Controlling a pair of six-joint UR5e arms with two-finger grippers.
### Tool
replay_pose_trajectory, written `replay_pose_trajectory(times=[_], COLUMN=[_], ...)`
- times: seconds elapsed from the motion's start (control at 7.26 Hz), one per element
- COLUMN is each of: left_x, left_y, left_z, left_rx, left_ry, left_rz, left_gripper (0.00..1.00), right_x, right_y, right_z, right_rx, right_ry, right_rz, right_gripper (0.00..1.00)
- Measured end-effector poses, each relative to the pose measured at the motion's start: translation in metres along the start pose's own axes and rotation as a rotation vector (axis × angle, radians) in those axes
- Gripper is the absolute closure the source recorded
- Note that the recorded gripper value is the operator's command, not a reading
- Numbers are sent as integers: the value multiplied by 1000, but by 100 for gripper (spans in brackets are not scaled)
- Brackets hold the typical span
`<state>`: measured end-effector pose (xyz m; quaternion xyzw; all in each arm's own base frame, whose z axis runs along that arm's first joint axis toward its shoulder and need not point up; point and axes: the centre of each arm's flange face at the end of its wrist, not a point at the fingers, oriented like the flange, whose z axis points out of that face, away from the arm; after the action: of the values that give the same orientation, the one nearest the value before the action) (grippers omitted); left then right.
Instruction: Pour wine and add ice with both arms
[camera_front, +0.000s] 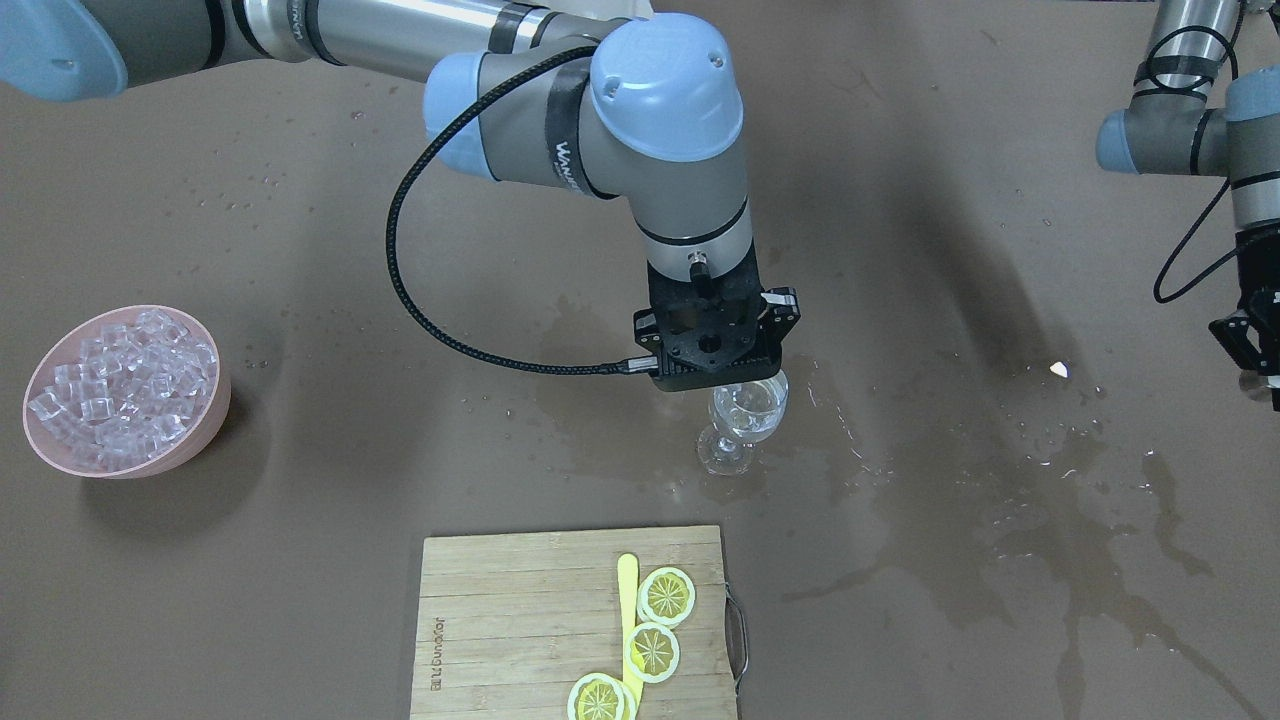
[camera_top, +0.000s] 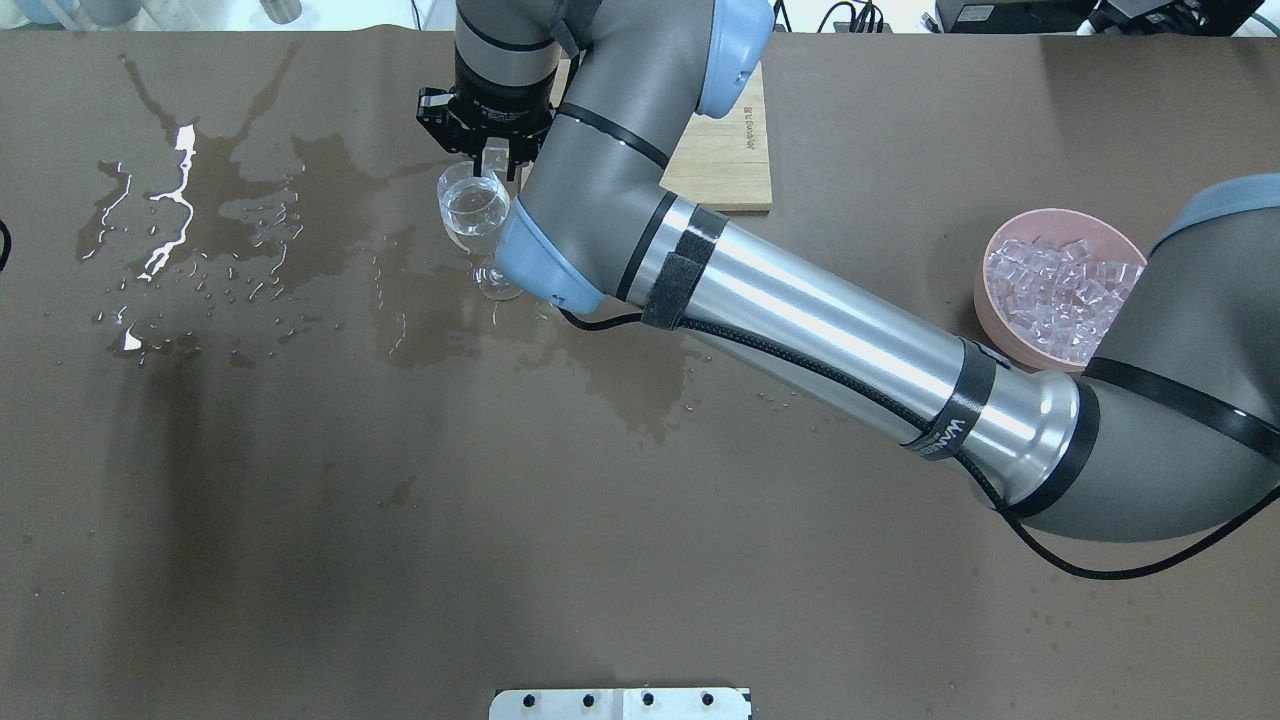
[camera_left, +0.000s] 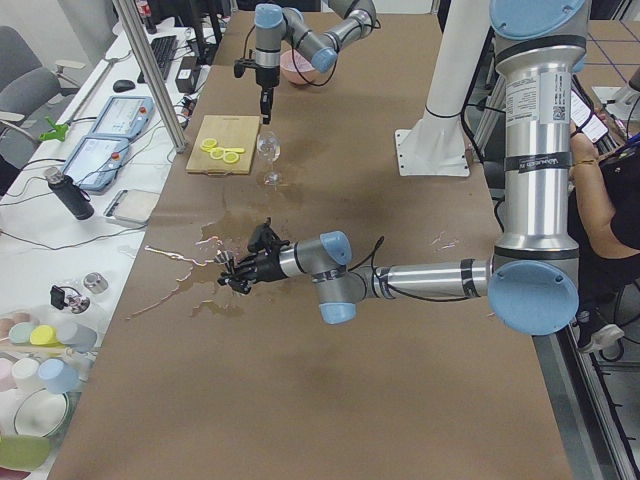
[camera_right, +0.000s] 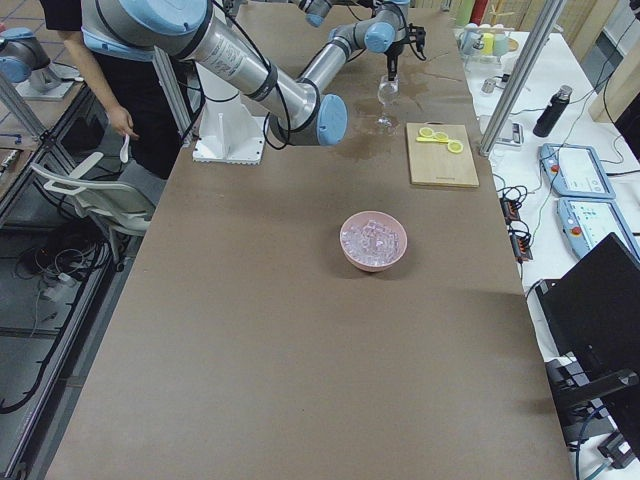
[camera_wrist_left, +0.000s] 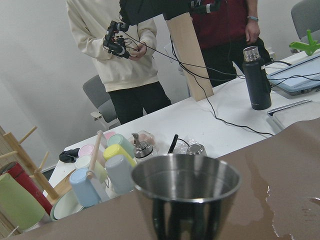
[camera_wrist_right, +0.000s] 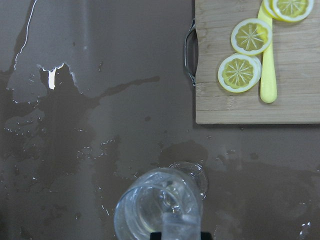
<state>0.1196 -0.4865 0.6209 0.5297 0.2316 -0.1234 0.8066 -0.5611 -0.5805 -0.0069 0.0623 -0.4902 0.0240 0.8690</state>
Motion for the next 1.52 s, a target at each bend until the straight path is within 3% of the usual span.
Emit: replay_pose_trajectory(times=[0.41,0.83,1.1,1.24,1.38,1.52], left_x=[-24,-48,-54,-54,-52,-52], left_y=[36,66,74,72,71,72], left_z=[0,4,8,9,10,14], left_rx=[-24,-37,2,28,51,73], left_ry=[30,8,-8,-4,0,0], left_rz=[-94,-96,-106,-128,-159,-193], left_gripper=[92,91,91,91,91,91], right_x=[-27,-26,-21,-17,-15,-13], right_y=[15,15,14,12,11,8], right_z=[11,23,27,30,31,30], right_rx=[25,35,40,41,43,46], right_ry=[-17,-15,-17,-16,-15,-16], right_rz=[-13,-17,-18,-19,-22,-29], right_gripper=[100,100,100,94,1,0])
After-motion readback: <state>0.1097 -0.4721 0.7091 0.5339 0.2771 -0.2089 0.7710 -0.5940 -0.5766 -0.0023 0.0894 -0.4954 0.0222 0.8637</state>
